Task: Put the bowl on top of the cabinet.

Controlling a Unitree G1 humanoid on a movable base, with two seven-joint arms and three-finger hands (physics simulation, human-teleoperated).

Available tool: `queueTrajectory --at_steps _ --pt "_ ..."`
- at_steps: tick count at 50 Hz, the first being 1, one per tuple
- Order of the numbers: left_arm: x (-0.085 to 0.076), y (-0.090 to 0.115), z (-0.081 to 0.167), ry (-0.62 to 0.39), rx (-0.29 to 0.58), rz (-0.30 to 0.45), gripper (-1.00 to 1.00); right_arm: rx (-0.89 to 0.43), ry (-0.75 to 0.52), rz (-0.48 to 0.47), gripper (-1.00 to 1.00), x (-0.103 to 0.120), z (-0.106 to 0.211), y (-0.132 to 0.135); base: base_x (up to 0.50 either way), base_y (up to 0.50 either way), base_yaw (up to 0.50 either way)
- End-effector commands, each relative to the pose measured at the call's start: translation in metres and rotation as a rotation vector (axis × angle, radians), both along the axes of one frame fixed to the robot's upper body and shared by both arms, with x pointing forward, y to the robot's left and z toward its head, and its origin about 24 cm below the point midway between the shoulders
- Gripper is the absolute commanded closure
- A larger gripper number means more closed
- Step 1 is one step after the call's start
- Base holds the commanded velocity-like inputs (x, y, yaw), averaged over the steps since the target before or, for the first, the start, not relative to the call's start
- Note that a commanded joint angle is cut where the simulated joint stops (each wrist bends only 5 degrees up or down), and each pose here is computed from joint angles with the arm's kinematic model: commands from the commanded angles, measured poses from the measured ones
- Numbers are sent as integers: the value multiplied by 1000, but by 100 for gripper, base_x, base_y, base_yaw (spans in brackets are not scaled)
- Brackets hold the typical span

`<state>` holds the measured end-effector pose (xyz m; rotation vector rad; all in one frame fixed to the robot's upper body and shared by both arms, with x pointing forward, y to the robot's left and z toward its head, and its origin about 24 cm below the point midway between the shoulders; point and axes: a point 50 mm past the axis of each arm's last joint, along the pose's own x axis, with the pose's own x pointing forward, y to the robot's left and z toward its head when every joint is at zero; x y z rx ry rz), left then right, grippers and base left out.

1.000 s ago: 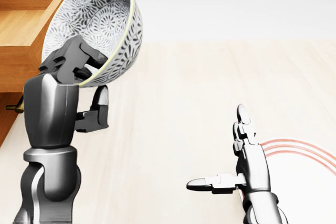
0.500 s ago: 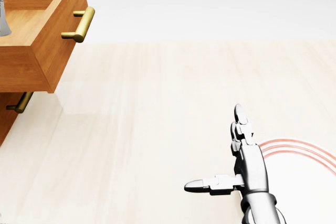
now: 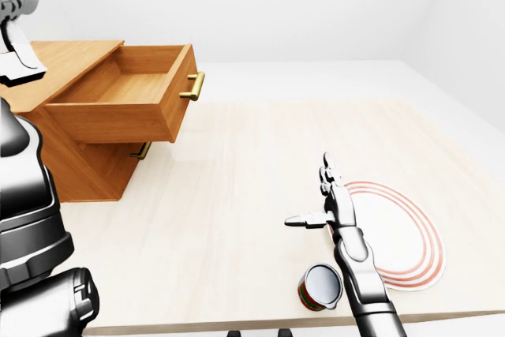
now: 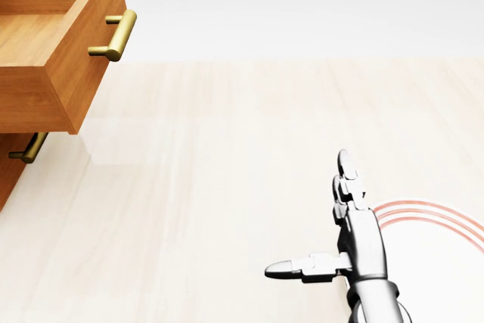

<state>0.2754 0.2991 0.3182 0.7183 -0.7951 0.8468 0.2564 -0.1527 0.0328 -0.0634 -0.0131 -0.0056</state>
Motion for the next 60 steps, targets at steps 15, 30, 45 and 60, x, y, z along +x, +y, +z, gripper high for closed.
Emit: queueTrajectory --at_steps 15,30,45,60 --pt "16 104 -52 231 -130 379 99 -11 5 -1 -100 -1 -1 1 0 0 0" --pt "42 112 -84 537 -102 485 98 -10 3 7 -100 -2 -1 3 0 0 0" --pt "50 105 -89 606 -18 500 98 -10 6 9 -100 -1 -2 3 0 0 0" --pt "45 106 -73 530 -17 500 -100 -12 20 11 -100 -1 -5 5 0 0 0"
